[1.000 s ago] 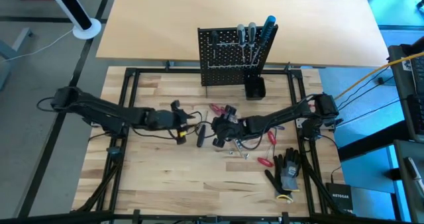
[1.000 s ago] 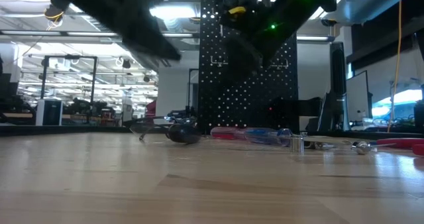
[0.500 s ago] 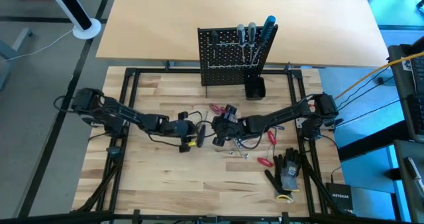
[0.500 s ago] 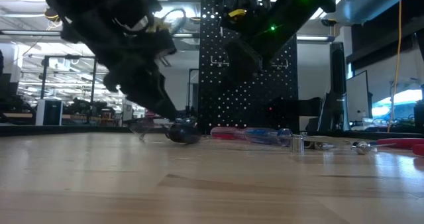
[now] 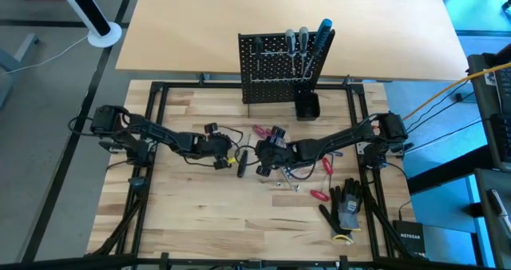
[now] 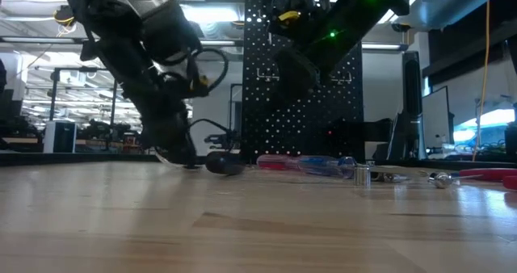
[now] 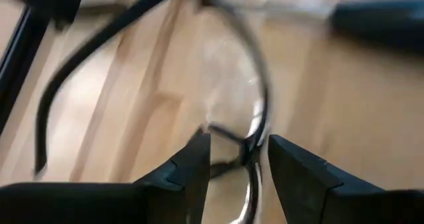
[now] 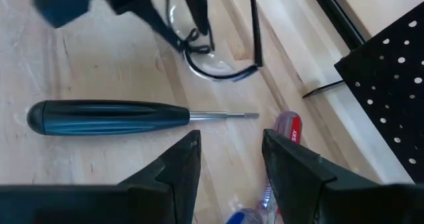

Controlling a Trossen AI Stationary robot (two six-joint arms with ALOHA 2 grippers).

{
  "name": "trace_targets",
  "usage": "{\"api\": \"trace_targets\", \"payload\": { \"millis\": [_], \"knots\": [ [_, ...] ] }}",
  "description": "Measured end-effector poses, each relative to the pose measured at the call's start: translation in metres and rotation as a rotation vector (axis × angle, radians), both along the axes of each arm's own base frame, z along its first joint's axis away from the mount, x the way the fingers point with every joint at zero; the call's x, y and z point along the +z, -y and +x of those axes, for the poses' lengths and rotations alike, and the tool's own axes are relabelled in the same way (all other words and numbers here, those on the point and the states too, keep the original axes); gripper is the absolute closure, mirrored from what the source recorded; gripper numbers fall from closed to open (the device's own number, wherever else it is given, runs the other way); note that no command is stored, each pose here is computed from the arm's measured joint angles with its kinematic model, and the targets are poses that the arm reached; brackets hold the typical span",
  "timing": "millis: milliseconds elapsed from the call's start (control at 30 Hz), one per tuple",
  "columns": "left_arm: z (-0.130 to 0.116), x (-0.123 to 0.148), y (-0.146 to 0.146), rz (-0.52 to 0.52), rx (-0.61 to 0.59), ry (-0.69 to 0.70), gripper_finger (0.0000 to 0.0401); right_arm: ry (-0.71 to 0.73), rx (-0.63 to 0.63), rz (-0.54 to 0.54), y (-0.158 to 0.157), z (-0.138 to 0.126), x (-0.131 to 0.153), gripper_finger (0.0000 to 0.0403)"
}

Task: Hang tools onto peg board
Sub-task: Hang the black screwdriver on the peg board

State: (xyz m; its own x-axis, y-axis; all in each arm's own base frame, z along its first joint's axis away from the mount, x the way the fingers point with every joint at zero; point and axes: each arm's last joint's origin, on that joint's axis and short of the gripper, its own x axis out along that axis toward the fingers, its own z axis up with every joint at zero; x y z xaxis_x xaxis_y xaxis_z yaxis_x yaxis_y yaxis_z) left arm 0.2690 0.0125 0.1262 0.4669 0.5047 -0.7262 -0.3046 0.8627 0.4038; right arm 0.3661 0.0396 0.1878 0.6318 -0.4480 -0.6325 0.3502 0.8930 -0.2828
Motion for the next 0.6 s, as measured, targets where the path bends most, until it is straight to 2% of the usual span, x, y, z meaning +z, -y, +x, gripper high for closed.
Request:
{"api": "trace_targets", "payload": {
  "millis": [133, 267, 433, 600],
  "knots": [
    [-0.005, -0.001, -0.008, 0.021, 0.082, -0.028, 0.026, -0.012, 0.0, -0.002, 0.0, 0.002, -0.006, 0.0239],
    [-0.002, 0.021, -0.003, 0.023, 0.085, 0.049, 0.026, -0.042, 0.001, -0.005, -0.001, 0.004, -0.017, 0.0239],
    [-0.004, 0.06, 0.022, -0.002, -0.013, 0.209, 0.026, -0.07, 0.028, -0.006, -0.001, 0.005, -0.022, 0.0239],
    [-0.012, 0.073, 0.038, -0.065, -0.125, 0.239, 0.026, -0.052, 0.04, 0.008, -0.002, 0.007, -0.021, 0.0239]
  ]
}}
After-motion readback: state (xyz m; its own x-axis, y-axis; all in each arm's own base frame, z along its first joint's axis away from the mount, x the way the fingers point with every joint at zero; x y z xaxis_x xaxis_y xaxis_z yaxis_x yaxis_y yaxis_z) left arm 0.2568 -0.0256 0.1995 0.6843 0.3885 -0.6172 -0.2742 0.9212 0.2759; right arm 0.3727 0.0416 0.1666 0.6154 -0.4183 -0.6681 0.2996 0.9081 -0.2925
